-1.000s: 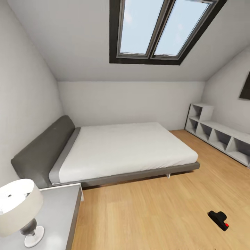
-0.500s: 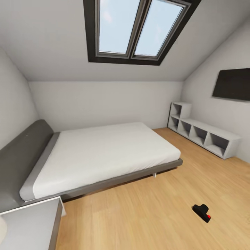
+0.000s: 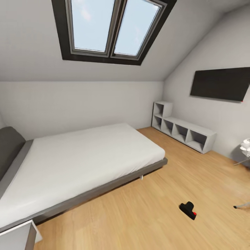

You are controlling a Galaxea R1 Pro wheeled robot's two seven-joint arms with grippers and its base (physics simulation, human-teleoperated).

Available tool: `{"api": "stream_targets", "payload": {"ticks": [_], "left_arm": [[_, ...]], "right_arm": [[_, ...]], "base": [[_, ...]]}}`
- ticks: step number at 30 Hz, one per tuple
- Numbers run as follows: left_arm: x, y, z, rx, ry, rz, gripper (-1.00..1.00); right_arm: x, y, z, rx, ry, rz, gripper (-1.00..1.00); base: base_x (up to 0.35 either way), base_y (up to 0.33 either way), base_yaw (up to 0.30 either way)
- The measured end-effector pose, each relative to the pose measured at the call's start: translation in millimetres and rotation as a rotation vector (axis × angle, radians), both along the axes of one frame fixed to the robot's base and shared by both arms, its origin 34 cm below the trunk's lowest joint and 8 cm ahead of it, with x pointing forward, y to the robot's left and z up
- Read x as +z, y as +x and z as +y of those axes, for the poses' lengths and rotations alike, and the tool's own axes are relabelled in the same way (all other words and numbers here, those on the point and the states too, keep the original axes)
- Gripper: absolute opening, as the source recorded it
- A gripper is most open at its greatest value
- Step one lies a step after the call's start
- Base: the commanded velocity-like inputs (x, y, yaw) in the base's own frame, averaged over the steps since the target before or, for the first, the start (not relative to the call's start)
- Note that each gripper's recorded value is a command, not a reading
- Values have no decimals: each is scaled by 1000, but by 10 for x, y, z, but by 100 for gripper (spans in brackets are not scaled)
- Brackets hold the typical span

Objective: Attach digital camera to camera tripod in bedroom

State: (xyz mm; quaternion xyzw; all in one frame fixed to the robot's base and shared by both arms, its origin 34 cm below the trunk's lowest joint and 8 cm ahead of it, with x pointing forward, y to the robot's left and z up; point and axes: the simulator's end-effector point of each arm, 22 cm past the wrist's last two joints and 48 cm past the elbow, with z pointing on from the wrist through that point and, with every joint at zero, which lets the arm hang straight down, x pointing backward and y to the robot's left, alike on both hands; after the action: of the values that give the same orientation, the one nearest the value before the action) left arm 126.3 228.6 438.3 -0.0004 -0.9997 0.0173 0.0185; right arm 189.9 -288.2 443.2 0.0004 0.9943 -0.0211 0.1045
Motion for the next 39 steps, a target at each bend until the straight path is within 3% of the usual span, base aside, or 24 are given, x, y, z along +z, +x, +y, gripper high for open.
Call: {"api": "stream_targets", "payload": {"ticks": [39], "left_arm": [[0, -2, 5, 2, 1, 0, 100]], "right_arm": [[0, 0, 0, 0, 0, 0, 100]], "base": [[271, 26, -300]]}}
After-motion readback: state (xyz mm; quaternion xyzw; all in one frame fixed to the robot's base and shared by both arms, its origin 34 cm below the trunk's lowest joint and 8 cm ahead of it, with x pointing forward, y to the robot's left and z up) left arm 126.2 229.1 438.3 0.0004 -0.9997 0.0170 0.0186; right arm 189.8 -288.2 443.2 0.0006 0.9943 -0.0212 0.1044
